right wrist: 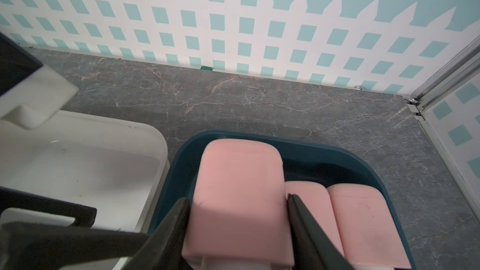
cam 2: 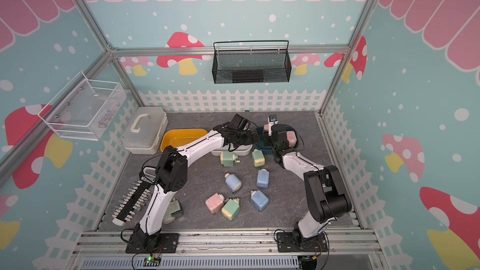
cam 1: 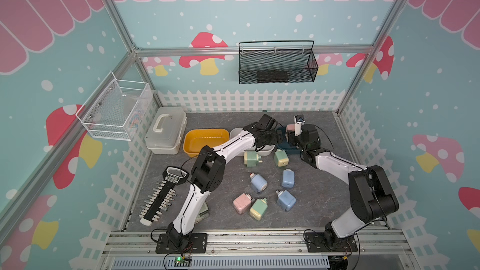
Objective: Place the pencil sharpeners by color into the storage box
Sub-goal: Place the pencil sharpener in the storage box.
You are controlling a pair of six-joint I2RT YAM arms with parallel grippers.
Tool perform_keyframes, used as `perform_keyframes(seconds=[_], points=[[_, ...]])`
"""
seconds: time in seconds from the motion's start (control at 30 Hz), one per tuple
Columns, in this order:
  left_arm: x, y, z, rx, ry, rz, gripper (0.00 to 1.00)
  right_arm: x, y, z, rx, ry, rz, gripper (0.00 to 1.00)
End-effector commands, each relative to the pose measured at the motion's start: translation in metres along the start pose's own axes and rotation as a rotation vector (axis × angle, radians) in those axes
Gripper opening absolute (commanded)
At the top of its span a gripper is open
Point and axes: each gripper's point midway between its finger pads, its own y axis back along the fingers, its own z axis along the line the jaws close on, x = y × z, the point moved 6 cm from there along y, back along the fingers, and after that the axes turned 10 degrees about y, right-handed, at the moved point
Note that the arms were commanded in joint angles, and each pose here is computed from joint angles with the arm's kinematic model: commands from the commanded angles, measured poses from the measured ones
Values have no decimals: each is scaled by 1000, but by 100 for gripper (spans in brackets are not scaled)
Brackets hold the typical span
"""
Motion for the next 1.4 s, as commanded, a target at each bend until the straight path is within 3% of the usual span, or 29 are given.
perform_keyframes(seconds=[0.0, 0.57, 0.7, 0.9, 1.37], points=[[-3, -8, 0, -10, -24, 12, 99, -1, -7, -6, 36, -33, -59, 0], [-11, -34, 24, -71, 34, 35, 99, 16, -26, -2, 32, 46, -51, 0], [-12, -36, 29, -88, 46, 36, 99, 21, -25, -8, 83, 31, -47, 1], [-13, -36, 38, -114, 63, 36, 99, 27, -25, -13, 137, 2, -31, 5], [-8, -31, 32, -86, 89, 69, 99, 27, -32, -3, 62, 40, -33, 16]])
